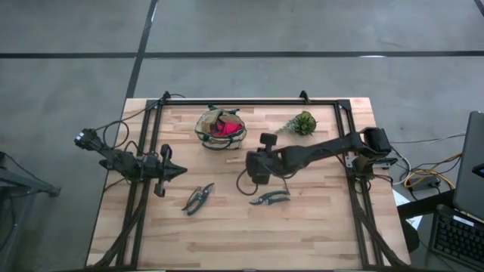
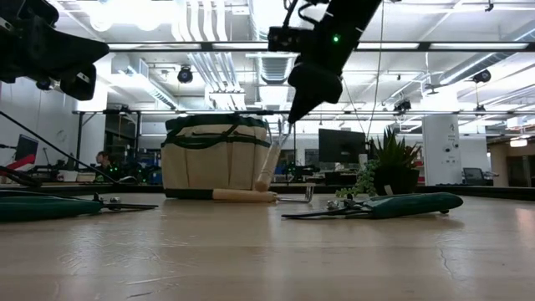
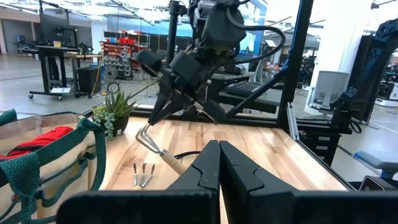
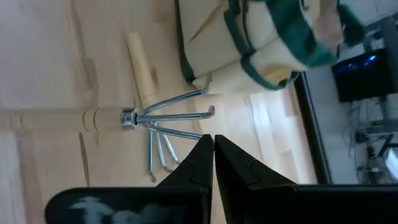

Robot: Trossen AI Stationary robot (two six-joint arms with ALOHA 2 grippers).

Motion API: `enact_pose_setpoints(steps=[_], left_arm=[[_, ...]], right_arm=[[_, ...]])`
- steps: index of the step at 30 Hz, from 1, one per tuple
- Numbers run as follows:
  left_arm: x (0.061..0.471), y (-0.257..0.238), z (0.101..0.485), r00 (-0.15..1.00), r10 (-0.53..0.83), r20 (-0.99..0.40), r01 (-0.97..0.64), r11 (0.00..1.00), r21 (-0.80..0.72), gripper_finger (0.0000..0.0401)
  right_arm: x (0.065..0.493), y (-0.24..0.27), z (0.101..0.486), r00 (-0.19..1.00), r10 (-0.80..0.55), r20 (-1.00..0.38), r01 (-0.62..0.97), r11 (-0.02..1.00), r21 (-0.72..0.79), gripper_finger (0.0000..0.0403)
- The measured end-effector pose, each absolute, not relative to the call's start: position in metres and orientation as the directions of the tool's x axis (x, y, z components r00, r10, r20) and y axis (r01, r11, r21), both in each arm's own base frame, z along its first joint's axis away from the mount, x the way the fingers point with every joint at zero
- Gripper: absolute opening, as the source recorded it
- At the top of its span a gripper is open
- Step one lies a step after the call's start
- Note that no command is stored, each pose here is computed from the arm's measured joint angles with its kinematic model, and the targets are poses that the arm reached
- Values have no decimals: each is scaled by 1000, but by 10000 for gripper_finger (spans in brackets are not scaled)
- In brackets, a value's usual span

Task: Pick & Place Garden tools in Gardening bag
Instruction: Put the bottom hand rake into the gardening bag

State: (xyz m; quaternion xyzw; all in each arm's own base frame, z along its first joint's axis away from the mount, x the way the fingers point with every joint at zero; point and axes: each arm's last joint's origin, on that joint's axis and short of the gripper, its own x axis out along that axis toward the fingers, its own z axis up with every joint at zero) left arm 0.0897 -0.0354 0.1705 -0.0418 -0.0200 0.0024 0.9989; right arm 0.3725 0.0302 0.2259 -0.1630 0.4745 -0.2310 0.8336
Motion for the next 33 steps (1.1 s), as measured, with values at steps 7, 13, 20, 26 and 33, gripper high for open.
enact_pose_setpoints(steps=[7, 13, 20, 26, 33], left_arm=[[90, -35, 170, 999, 7, 40, -4, 997, -83, 5], [90, -35, 170, 999, 7, 40, -3, 997, -83, 5], [90, -35, 170, 999, 7, 40, -3, 996, -84, 5], [90, -35, 170, 999, 6, 40, -3, 997, -84, 5], [90, -35, 170, 999, 7, 40, -3, 996, -84, 5]], right_arm=[[372, 31, 237, 416, -647, -639, 250, 757, -604, 8], [371, 29, 248, 392, -743, -542, 300, 660, -689, 8], [370, 27, 264, 368, -825, -428, 311, 543, -780, 8], [370, 24, 272, 334, -877, -345, 331, 452, -828, 8], [372, 15, 276, 298, -910, -288, 380, 390, -839, 8]])
